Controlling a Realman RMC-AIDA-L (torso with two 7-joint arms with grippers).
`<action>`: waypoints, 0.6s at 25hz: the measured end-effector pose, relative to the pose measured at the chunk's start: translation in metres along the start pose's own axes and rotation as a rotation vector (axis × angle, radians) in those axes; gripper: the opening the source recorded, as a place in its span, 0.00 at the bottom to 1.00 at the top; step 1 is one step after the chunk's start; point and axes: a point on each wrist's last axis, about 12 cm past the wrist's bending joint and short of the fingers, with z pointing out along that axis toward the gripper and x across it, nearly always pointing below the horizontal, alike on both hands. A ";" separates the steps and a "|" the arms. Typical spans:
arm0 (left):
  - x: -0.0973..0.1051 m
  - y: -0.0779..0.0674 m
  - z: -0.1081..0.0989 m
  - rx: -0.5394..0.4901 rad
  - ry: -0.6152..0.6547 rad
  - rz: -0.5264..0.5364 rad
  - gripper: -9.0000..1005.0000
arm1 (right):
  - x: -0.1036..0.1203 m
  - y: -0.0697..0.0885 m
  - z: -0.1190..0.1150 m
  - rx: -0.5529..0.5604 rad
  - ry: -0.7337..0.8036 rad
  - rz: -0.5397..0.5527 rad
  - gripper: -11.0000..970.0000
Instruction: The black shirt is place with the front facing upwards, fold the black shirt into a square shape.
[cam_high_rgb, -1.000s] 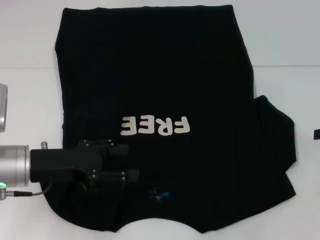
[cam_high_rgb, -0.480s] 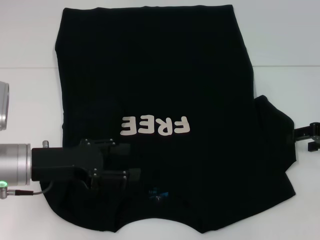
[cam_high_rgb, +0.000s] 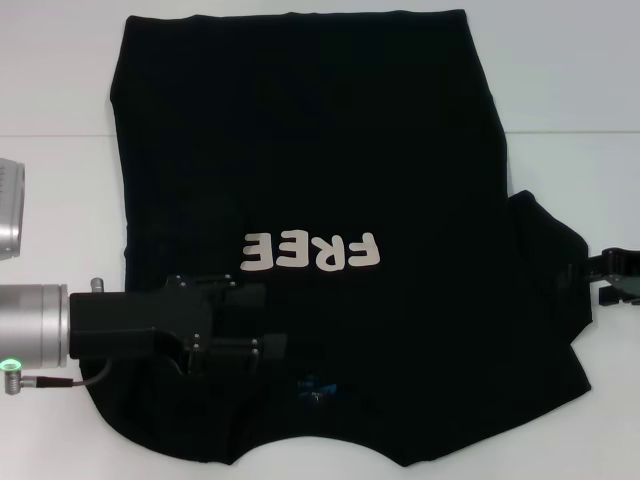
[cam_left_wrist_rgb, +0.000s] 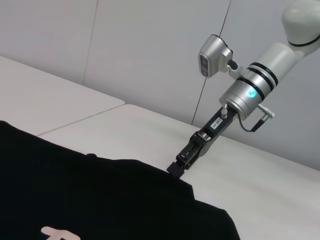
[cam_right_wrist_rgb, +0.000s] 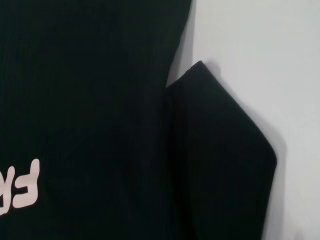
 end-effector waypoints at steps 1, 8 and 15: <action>0.000 0.000 0.000 0.000 0.000 0.000 0.77 | 0.000 0.000 0.001 -0.001 0.002 0.000 0.80; -0.001 0.000 0.001 0.002 -0.001 0.002 0.77 | -0.001 0.006 0.004 -0.009 0.003 -0.010 0.80; -0.001 0.000 0.001 0.003 -0.001 0.003 0.77 | 0.001 0.008 0.008 -0.011 0.014 -0.017 0.80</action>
